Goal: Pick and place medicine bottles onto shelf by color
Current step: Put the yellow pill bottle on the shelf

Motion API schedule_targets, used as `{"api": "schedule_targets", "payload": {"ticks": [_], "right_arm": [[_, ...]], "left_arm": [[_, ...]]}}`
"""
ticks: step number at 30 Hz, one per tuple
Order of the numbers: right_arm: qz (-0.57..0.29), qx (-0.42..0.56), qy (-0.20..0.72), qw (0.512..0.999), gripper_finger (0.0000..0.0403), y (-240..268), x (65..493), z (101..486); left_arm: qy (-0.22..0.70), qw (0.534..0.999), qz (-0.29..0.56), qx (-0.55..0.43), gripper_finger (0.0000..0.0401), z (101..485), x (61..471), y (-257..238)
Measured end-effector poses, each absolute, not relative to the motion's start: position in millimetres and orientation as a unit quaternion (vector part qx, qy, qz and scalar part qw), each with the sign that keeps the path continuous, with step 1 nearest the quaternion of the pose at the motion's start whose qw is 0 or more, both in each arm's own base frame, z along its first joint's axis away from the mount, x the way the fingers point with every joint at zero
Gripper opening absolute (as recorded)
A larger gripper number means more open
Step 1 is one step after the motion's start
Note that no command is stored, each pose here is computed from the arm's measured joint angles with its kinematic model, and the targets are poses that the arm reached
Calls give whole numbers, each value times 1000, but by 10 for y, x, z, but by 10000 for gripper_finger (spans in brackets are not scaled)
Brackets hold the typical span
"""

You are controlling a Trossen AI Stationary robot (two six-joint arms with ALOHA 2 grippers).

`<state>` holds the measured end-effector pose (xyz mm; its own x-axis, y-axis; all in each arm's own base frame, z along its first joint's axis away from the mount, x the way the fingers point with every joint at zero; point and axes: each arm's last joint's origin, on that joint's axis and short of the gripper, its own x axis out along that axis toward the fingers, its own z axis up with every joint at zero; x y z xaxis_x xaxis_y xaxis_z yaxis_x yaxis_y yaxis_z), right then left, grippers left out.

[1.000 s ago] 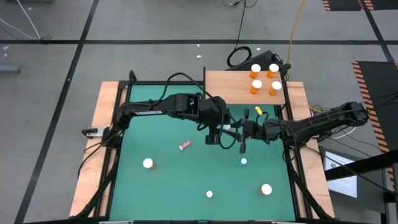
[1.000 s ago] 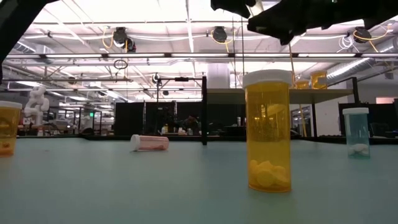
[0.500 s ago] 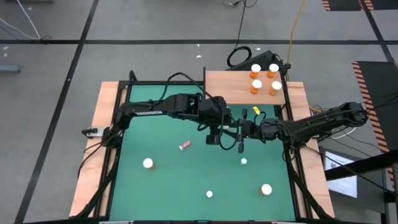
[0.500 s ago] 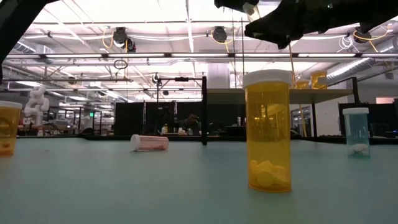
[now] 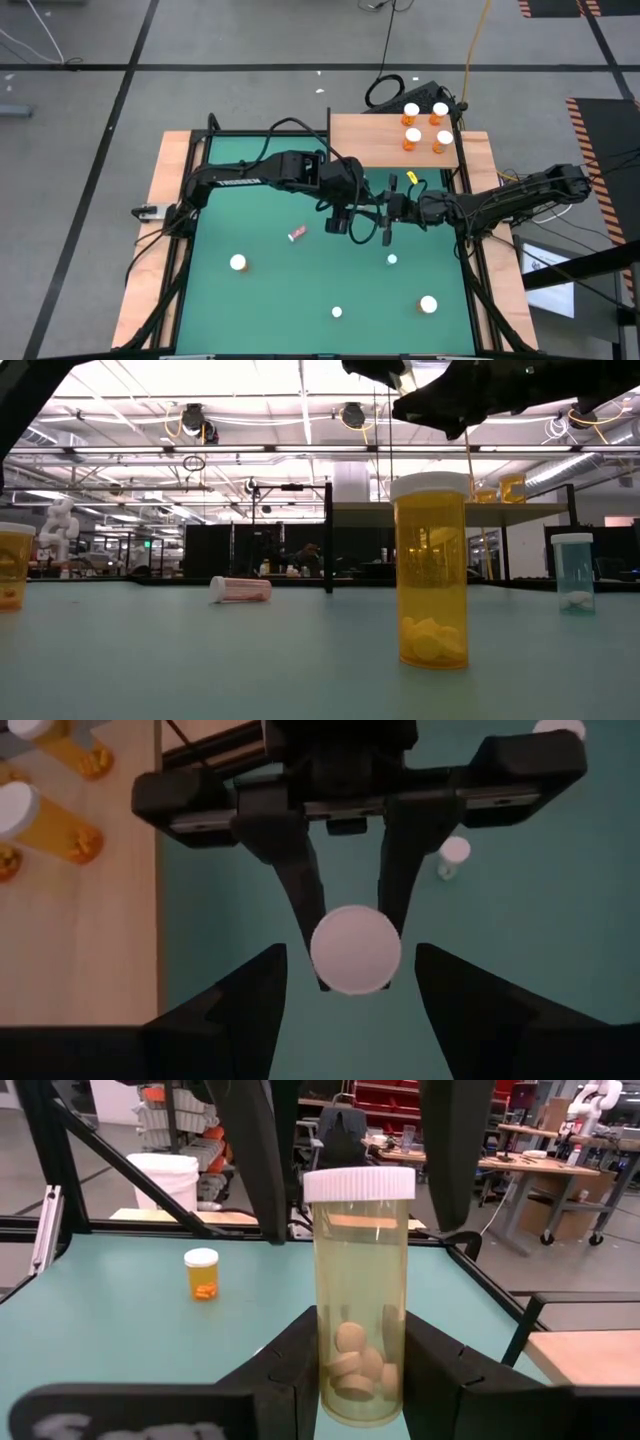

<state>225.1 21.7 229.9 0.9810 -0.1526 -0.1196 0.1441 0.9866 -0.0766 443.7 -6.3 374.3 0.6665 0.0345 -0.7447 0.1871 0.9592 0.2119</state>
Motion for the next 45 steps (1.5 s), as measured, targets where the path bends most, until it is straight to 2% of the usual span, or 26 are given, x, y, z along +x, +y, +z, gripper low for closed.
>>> {"api": "schedule_targets", "payload": {"ticks": [14,17,26,36,40,45], "right_arm": [[-75,-35,64,995,100,218,2253,2296],[-75,-36,64,995,100,217,2253,2295],[-75,-36,64,994,100,218,2253,2295],[-75,-39,61,995,102,218,2253,2302],[-72,-26,30,997,126,234,2246,2366],[-63,-22,29,997,209,283,2207,2393]], "left_arm": [[389,907,-49,153,222,3766,4461,-88],[389,907,-50,156,208,3766,4461,-88],[389,907,-50,157,128,3767,4461,-88],[388,907,-50,156,131,3767,4462,-88],[388,907,-50,156,124,3771,4460,-88],[388,907,-51,159,125,3770,4461,-88]]}}
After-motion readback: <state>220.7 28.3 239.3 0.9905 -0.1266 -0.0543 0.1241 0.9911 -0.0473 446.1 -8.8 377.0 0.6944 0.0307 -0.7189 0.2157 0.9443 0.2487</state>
